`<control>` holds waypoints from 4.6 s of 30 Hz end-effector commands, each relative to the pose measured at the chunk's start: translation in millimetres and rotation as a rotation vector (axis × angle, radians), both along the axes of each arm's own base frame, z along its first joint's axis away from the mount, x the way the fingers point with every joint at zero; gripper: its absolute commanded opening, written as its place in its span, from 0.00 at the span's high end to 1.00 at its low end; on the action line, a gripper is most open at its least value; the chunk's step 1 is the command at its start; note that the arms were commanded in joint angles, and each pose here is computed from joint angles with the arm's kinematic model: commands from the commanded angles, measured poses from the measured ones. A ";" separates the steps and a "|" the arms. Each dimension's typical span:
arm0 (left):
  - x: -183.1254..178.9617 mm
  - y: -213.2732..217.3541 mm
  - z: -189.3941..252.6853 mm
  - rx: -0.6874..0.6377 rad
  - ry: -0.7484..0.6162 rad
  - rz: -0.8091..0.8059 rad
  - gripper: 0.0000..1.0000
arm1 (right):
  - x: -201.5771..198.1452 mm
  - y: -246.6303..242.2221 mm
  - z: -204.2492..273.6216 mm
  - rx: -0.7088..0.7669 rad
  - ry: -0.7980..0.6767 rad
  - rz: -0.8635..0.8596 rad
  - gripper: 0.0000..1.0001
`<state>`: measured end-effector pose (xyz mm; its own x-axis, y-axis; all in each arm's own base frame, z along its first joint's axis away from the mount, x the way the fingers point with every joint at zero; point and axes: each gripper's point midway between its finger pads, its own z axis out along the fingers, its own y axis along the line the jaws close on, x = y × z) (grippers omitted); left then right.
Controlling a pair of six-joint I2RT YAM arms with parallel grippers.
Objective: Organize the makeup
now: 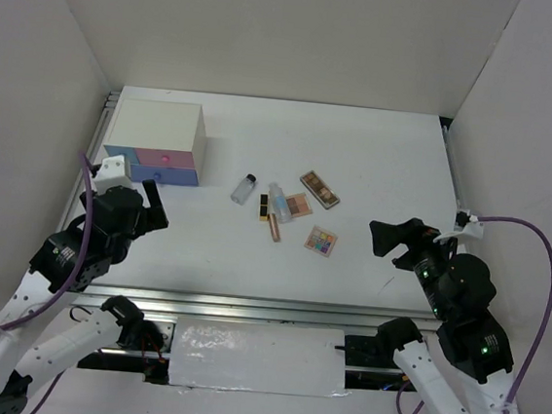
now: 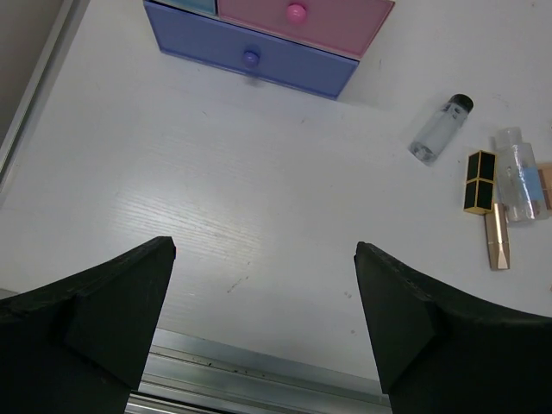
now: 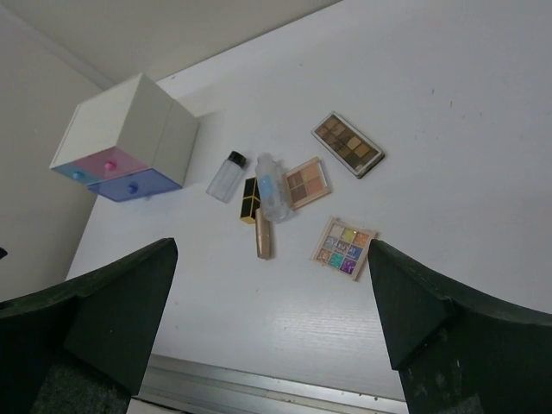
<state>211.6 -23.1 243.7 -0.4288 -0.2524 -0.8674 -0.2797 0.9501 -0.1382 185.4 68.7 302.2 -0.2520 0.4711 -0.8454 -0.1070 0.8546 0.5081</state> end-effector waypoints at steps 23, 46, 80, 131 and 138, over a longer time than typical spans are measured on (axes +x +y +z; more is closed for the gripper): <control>138.3 -41.8 -1.5 -0.852 -0.255 0.063 0.01 | 1.0 79.9 24.8 0.145 -0.124 0.407 0.00; 145.9 133.3 -42.8 -0.982 -0.613 0.378 0.48 | 19.5 108.7 6.3 0.208 -0.124 0.517 0.00; 208.7 150.2 -74.6 -1.011 -0.613 0.261 0.44 | 34.1 122.7 -10.3 0.215 -0.119 0.564 0.00; 217.5 149.4 -81.9 -0.921 -0.630 0.268 0.87 | 35.2 135.5 -20.0 0.229 -0.096 0.635 0.00; 192.4 144.8 -76.4 -0.872 -0.643 0.292 0.89 | 35.4 135.7 -20.8 0.232 -0.097 0.637 0.00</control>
<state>410.0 118.5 134.1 0.1608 -0.9368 -0.3106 -0.1936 0.2787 -0.9407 221.2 201.6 274.5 -0.4914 0.4205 -0.7627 -0.5759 0.5001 0.6467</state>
